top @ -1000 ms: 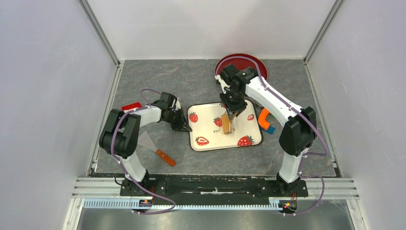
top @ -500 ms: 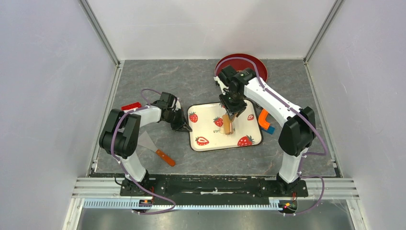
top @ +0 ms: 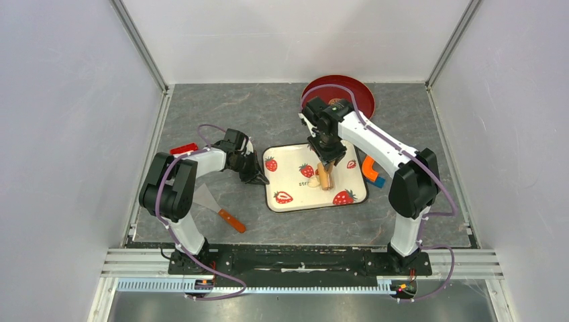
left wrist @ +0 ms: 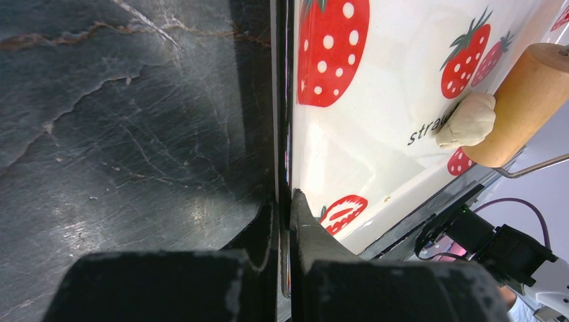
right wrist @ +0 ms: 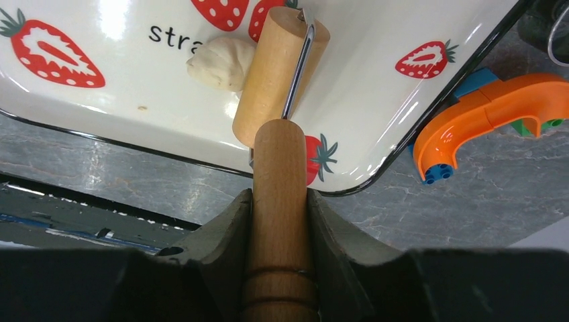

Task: Roll out the dumpling wrappers from the dough

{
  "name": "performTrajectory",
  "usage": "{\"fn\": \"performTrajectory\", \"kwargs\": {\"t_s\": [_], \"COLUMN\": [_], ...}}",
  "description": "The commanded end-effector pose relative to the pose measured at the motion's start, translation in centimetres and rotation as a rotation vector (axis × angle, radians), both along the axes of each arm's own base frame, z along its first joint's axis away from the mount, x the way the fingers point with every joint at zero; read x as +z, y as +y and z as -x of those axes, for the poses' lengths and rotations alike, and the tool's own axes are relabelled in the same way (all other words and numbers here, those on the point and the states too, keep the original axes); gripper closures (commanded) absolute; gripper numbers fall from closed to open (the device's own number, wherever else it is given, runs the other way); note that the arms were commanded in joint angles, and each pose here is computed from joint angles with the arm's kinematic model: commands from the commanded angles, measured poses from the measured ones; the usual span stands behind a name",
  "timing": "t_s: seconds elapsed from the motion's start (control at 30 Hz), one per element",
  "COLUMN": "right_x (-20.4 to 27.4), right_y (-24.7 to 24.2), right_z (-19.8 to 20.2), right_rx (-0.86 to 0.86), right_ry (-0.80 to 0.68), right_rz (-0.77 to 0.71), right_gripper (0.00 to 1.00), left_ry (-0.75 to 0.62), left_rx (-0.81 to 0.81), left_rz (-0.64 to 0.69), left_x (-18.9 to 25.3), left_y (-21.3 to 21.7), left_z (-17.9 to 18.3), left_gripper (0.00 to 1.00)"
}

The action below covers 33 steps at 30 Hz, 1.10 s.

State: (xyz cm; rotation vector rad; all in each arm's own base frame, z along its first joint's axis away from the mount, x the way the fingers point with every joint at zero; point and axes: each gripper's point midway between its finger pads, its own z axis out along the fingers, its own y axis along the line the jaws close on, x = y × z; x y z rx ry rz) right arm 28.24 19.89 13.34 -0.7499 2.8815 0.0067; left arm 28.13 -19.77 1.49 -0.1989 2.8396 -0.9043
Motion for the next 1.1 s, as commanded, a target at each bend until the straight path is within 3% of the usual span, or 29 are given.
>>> {"fn": "performTrajectory", "kwargs": {"t_s": [0.0,0.17,0.6,0.83,1.07], "right_x": [1.6,4.3,3.9,7.1,7.7], "right_y": [1.1,1.2,2.0,1.7,1.7], "right_z": [-1.3,-2.6,-1.5,-3.2,-2.9], "right_rx": [-0.025,-0.049,-0.013,-0.063,-0.055], "right_ry": [-0.083,-0.171,-0.121,-0.247,-0.261], "right_rz": [-0.017,-0.037,-0.090,-0.103,-0.125], "right_gripper": [1.00,1.00,1.00,1.00,1.00], "left_ry": [0.074,0.077,0.078,0.081,0.081], "left_rx": [-0.003,-0.007,-0.010,-0.009,-0.013], "left_rz": [-0.156,-0.156,-0.161,-0.162,-0.161], "left_x": [-3.4,-3.4,-3.5,-3.6,-3.6], "left_y": [1.8,1.8,1.9,1.9,1.8], "left_z": [2.1,2.1,2.2,2.2,2.2], "left_gripper": [0.98,0.98,0.98,0.98,0.98]}}
